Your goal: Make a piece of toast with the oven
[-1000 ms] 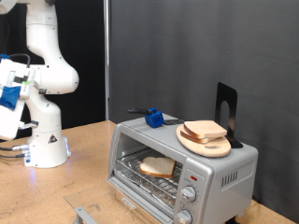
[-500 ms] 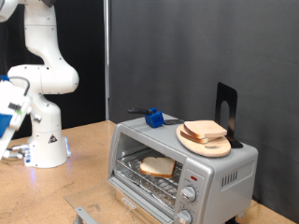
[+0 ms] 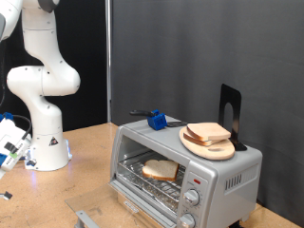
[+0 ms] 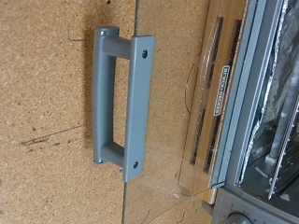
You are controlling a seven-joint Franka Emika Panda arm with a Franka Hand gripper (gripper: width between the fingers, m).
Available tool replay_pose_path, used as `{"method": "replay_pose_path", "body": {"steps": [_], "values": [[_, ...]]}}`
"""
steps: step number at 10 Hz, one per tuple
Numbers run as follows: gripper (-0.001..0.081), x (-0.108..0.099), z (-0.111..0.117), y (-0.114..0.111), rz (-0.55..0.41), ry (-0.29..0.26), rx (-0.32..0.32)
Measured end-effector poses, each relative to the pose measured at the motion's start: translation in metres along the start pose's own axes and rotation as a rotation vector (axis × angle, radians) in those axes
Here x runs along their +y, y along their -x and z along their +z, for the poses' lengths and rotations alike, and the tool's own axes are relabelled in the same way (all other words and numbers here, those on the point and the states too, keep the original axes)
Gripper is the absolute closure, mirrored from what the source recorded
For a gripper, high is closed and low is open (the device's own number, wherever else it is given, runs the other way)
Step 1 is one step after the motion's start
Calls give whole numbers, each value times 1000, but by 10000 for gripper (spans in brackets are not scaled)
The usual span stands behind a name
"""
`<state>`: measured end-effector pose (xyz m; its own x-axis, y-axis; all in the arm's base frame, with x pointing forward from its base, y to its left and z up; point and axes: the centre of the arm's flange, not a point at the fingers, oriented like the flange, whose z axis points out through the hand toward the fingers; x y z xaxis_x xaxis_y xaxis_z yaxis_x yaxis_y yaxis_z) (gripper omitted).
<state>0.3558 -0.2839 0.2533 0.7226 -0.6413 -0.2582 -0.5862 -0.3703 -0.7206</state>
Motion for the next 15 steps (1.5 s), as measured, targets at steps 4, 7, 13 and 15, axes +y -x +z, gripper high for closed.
{"method": "replay_pose_path", "body": {"steps": [4,7,13,15], "values": [[0,10,-4,0,43,-28,-18],[0,26,31,-18,115,29,9],[0,39,113,-4,82,68,-93],[0,39,133,5,79,86,-97]]}}
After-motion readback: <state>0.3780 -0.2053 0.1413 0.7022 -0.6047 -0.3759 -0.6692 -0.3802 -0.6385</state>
